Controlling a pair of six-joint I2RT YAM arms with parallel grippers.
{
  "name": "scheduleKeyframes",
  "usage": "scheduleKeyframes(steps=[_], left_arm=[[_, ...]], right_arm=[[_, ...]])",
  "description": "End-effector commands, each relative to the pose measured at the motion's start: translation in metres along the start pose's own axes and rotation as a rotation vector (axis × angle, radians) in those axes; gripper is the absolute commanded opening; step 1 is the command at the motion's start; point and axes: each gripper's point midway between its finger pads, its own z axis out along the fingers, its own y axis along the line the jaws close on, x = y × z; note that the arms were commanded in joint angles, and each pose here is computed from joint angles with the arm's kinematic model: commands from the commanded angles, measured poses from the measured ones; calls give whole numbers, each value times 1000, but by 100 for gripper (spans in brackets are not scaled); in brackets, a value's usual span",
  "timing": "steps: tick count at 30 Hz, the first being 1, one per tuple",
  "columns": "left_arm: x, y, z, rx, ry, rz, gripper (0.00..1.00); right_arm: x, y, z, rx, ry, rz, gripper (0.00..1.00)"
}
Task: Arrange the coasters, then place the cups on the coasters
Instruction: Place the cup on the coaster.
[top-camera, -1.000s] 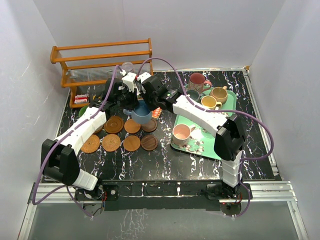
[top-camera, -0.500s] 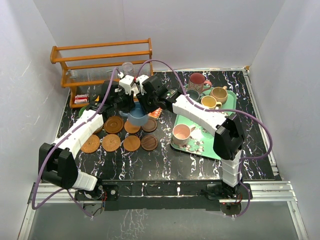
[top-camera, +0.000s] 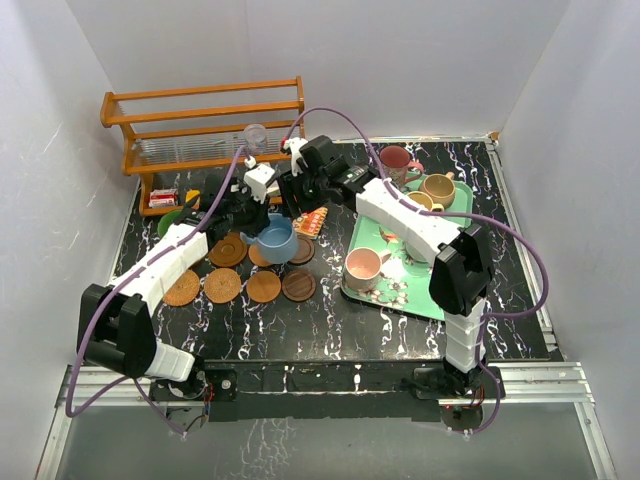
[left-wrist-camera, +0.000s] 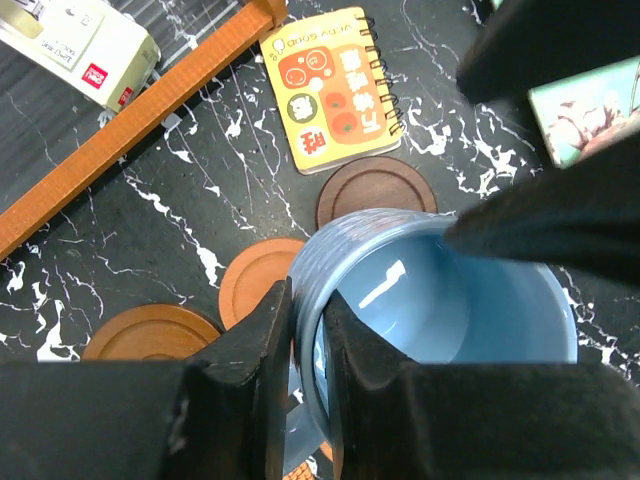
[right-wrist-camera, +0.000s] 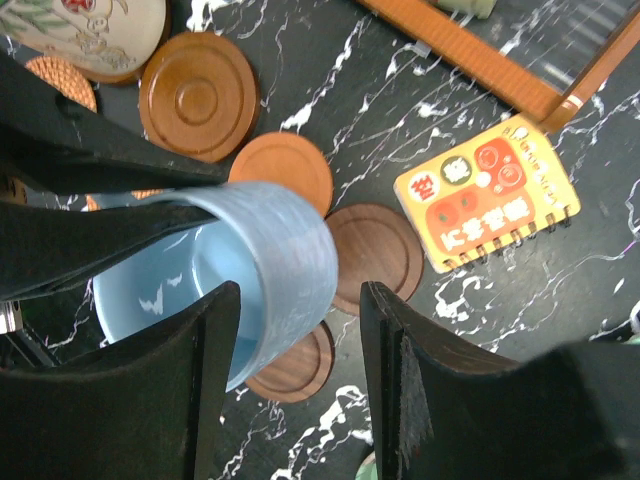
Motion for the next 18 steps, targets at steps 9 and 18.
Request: scheduleKeyframes(steps=[9,18], left_arm=[[-28,4,-33,-19,-83,57,0],[7,41,-108,-206,-32,-55,0]], right_arm=[[-84,-12,-58,-101,-247,-31,61],[-47,-63,-104,-103,-253,-108,63]])
